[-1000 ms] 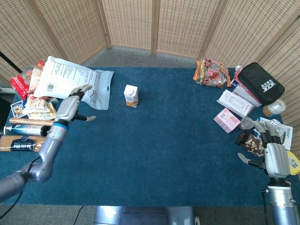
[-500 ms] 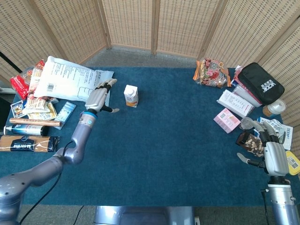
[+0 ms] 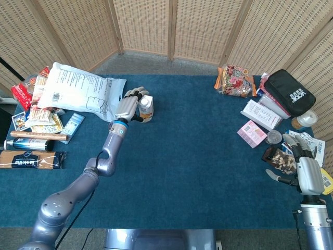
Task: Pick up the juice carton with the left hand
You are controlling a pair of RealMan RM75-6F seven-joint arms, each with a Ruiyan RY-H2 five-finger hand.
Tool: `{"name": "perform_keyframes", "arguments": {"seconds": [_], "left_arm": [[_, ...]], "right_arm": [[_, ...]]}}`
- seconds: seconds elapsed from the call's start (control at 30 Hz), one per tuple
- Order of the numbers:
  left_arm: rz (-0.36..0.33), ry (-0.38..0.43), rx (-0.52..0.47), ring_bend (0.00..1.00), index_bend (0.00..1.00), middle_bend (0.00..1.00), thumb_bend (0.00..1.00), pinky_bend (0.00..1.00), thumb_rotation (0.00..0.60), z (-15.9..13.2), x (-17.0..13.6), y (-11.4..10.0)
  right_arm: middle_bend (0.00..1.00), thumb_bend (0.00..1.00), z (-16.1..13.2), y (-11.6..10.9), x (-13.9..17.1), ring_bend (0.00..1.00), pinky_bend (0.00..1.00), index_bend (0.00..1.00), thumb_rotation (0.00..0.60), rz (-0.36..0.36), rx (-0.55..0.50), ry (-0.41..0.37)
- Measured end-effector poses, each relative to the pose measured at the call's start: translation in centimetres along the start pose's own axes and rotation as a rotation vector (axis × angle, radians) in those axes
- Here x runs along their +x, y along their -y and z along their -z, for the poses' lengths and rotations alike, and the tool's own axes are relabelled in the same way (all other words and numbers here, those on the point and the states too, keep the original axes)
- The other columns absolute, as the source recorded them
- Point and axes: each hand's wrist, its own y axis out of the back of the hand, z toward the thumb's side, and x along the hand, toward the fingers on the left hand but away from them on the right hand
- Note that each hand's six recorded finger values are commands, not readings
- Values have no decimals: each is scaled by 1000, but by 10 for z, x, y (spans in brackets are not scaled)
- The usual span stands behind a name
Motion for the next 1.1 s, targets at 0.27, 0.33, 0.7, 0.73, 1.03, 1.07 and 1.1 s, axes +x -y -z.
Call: {"name": "perform_keyframes", "arguments": {"seconds": [0.27,0.33,0.7,0.73,1.03,1.07,1.1], "left_arm": [[-81,0,53,664,840,802,168,700,600,-7,2,-7],[-114,10,60,667,843,806,168,704,600,-8,2,-15],[-299,82,79,667,846,807,169,703,600,-7,-3,-81],[-308,89,77,667,846,807,169,703,600,-7,-4,-85],[-373,169,81,667,845,807,169,702,600,-19,-29,-131],[-375,176,83,667,845,807,169,701,600,-21,-34,-136],[-376,185,87,667,845,806,169,701,600,-24,-41,-143]], "right_arm": [[138,0,-1,-3,1,0,0,105,600,7,0,0],[138,0,-1,-2,1,0,0,105,600,5,3,-1],[138,0,-7,1,3,0,0,105,600,-3,11,-16],[138,0,-7,1,3,0,0,106,600,-3,11,-16],[138,0,-15,1,6,0,0,105,600,-3,11,-38],[138,0,-16,1,6,0,0,105,600,-4,13,-41],[137,0,-17,2,7,0,0,105,600,-6,15,-45]]}}
